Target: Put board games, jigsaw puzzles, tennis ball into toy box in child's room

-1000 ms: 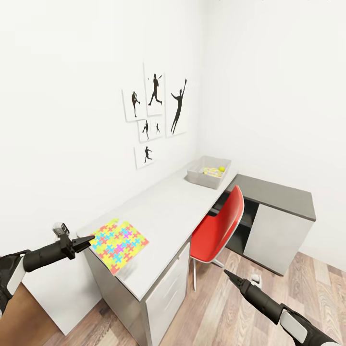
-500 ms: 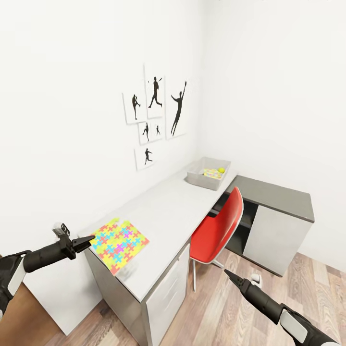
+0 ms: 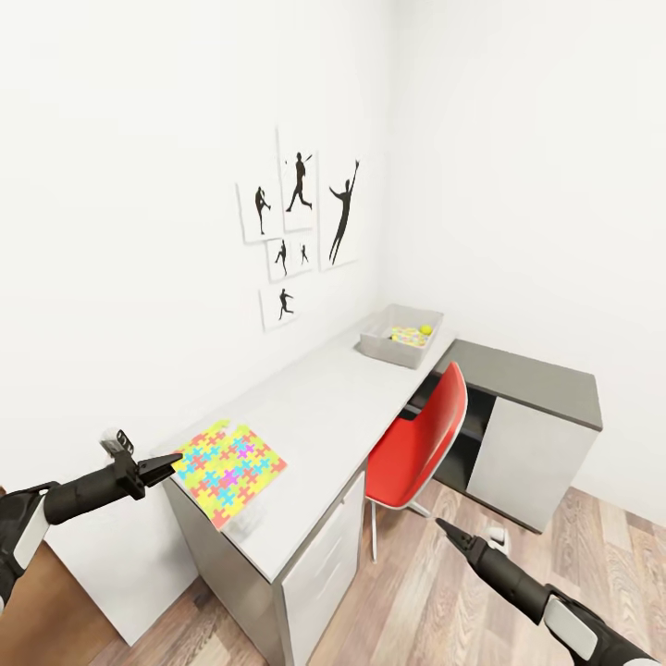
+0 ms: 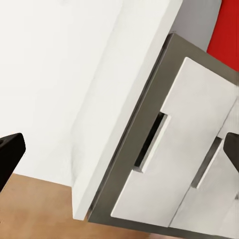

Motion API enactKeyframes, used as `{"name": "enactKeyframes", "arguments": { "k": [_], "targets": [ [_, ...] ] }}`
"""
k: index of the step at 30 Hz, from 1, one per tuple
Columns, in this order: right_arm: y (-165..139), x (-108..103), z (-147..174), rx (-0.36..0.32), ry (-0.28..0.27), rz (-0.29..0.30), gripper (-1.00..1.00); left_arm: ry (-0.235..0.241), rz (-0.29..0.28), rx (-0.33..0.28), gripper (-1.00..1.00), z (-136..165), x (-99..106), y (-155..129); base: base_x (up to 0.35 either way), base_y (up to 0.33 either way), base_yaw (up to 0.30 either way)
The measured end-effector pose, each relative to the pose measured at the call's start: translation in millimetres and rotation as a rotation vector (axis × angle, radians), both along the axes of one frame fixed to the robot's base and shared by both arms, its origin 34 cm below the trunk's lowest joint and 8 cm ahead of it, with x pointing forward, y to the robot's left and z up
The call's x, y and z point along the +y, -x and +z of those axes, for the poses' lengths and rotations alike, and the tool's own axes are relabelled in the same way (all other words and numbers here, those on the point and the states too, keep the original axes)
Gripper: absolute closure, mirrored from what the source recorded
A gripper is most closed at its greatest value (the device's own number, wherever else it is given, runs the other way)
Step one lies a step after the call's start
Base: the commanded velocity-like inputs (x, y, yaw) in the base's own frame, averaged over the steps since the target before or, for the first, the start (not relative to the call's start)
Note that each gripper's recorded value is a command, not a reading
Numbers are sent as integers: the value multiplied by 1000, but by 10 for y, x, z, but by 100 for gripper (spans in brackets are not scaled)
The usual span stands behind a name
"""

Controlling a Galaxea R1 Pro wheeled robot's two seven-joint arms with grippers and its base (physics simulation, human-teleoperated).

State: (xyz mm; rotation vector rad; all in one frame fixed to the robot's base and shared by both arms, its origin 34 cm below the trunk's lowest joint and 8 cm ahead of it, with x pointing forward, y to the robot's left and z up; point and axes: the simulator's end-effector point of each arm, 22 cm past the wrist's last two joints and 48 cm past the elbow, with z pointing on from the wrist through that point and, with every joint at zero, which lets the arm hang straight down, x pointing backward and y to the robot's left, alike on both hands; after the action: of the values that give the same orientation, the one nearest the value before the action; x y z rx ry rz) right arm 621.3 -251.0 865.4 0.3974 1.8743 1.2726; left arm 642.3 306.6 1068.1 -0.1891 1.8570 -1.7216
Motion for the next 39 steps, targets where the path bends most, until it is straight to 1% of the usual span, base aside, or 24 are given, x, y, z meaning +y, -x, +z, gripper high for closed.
{"name": "enactKeyframes", "arguments": {
  "k": [4,6,8,11,13,20,27,31,39],
  "targets": [
    [7,-18,55,16,-20,-1,-100,1,0,0,100,37,-2,12,0,0,0],
    [49,22,51,62,-56,16,-100,1,0,0,100,56,-3,18,0,0,0],
    [117,63,29,123,-97,38,-100,0,1,1,100,73,5,24,0,0,0],
    [172,90,30,166,-126,52,-100,-1,3,3,100,95,15,34,0,0,0],
    [192,96,37,179,-133,56,-100,-2,4,3,100,114,24,41,0,0,0],
    [223,86,60,197,-130,51,-100,-10,9,3,100,178,72,68,0,0,0],
    [207,15,138,191,-143,21,-100,-27,24,-2,100,277,225,107,0,0,0],
    [215,7,171,190,-144,16,-100,-4,13,-24,100,409,272,160,0,0,0],
    [237,-7,224,185,-141,11,-100,-11,13,-21,100,456,291,195,-192,0,0]
  ]
}}
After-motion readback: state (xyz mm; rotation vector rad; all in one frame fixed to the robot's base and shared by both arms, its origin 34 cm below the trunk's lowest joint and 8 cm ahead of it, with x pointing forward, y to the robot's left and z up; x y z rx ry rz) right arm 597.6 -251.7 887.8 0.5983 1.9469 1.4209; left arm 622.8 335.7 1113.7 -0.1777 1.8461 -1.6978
